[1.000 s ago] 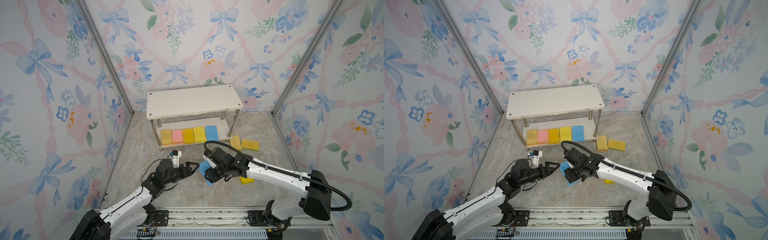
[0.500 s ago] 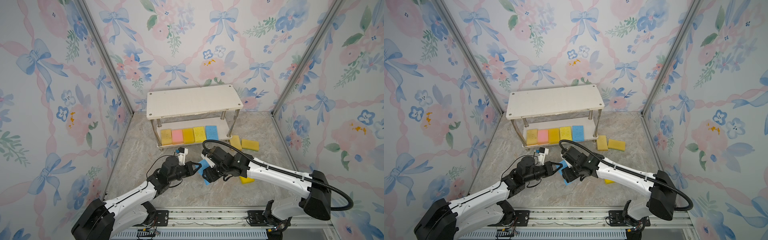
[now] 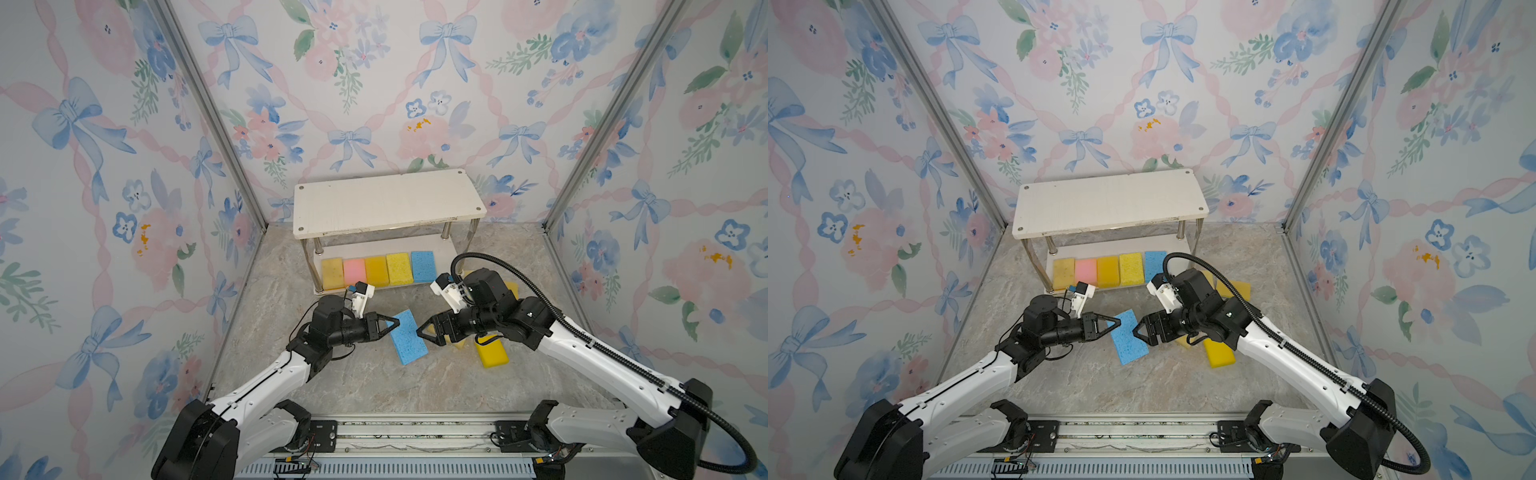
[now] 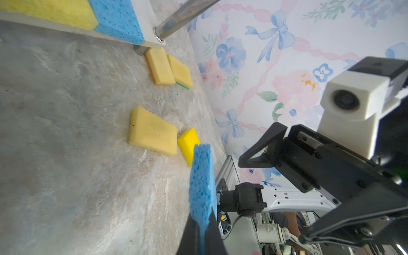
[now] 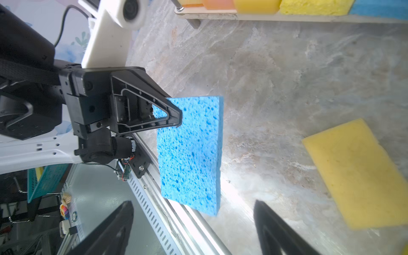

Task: Place and organize the cleaning sponges onto the shelf
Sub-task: 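Carry the blue sponge toward the shelf with the right gripper while the left approaches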

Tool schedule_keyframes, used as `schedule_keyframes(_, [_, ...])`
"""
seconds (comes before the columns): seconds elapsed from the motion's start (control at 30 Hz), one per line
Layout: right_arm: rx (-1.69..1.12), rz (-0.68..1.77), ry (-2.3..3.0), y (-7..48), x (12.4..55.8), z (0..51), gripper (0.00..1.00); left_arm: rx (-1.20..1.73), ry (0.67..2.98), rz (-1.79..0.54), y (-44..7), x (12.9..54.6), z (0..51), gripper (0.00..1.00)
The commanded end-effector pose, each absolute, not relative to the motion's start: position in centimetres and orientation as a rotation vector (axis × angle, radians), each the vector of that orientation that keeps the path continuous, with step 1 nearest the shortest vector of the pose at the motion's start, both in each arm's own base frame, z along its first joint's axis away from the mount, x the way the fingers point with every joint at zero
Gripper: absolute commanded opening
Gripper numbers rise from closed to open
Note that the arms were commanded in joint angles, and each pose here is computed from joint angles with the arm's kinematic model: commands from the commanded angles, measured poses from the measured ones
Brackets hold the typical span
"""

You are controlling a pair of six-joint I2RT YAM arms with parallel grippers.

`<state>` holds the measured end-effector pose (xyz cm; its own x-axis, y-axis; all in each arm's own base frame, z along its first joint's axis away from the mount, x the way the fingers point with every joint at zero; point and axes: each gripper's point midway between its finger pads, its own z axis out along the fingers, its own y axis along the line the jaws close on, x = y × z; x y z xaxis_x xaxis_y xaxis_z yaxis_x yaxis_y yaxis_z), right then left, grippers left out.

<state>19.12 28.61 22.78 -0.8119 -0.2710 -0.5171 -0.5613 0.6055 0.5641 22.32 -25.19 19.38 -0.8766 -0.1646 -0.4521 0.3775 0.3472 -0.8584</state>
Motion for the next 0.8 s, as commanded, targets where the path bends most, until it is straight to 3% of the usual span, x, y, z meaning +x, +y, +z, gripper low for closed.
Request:
schedule_keyframes(0.0, [-0.718, 1.232, 2.4, 29.7, 18.0, 24.1, 0.86, 0.368, 2.033, -1.665, -25.8, 20.4, 22.9, 0.0])
schedule_keyframes(0.2, [-0.717, 1.39, 2.329, 30.9, 17.8, 25.5, 0.76, 0.413, 1.956, -1.707, -25.6, 19.3, 25.0, 0.0])
schedule_keyframes(0.53, [-0.702, 1.458, 2.309, 32.2, 18.1, 25.8, 0.23, 0.398, 1.923, -1.725, -25.5, 19.3, 25.8, 0.0])
schedule_keyframes(0.67, [-0.655, 1.47, 2.292, 32.4, 18.6, 26.3, 0.09, 0.39, 1.912, -1.729, -25.5, 19.4, 26.1, 0.0])
schedule_keyframes(0.7, [-0.635, 1.46, 2.296, 32.3, 18.8, 26.3, 0.06, 0.387, 1.908, -1.728, -25.5, 19.4, 26.2, 0.14])
schedule_keyframes(0.77, [-0.569, 1.416, 2.3, 31.8, 19.8, 26.5, 0.0, 0.365, 1.902, -1.721, -25.2, 19.6, 26.4, 0.6])
